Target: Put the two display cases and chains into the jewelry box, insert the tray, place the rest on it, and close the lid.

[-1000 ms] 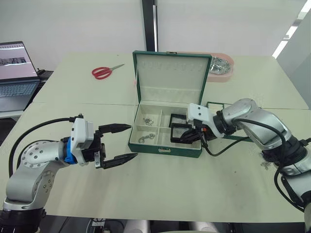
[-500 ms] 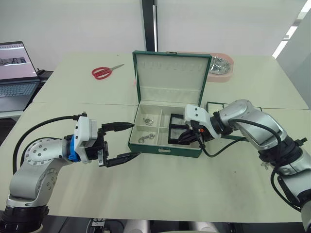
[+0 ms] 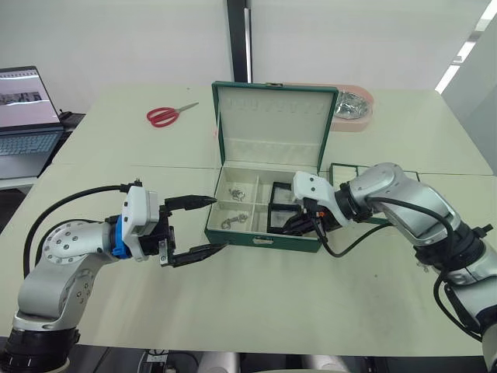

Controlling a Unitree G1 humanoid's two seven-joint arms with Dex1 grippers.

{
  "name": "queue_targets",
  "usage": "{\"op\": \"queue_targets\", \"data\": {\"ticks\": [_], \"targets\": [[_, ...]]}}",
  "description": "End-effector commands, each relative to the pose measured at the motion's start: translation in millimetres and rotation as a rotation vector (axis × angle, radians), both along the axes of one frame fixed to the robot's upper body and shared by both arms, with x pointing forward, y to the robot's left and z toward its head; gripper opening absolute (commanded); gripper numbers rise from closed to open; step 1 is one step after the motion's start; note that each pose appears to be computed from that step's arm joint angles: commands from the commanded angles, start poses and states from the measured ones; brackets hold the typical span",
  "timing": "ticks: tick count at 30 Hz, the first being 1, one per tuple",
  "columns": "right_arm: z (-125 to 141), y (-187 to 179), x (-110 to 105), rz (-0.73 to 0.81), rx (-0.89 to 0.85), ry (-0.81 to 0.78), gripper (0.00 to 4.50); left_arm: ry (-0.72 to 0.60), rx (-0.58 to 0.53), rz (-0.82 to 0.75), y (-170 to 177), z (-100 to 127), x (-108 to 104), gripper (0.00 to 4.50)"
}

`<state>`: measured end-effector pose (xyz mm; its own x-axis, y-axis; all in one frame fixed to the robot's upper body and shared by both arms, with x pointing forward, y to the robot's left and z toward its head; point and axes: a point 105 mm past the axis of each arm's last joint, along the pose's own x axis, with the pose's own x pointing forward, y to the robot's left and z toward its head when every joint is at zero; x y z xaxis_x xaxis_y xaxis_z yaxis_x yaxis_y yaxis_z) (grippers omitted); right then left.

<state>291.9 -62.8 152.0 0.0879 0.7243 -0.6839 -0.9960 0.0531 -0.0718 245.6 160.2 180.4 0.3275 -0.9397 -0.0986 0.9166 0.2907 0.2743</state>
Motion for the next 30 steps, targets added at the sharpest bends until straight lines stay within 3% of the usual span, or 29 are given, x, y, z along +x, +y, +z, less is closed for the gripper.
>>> {"op": "queue_targets", "data": {"ticks": [1, 3, 19, 25, 30], "targets": [[7, 0, 0, 0.003, 0.016, -0.043, 0.02, -0.045, 0.002, -0.019, -4, 8, -1, 4.5], [8, 0, 2, 0.0, 0.018, -0.051, 0.02, -0.044, 0.002, -0.019, -4, 8, -1, 4.5], [36, -3, 15, -0.006, 0.117, -0.144, 4.48, -0.043, -0.007, -0.028, -7, 7, -2, 4.5], [51, -11, 10, 0.047, 0.189, -0.365, 4.48, -0.039, -0.019, 0.013, -2, 9, 1, 4.5], [72, -33, 0, -0.074, 0.31, -0.499, 4.48, 0.002, -0.06, 0.181, 24, 12, 13, 4.5]]}}
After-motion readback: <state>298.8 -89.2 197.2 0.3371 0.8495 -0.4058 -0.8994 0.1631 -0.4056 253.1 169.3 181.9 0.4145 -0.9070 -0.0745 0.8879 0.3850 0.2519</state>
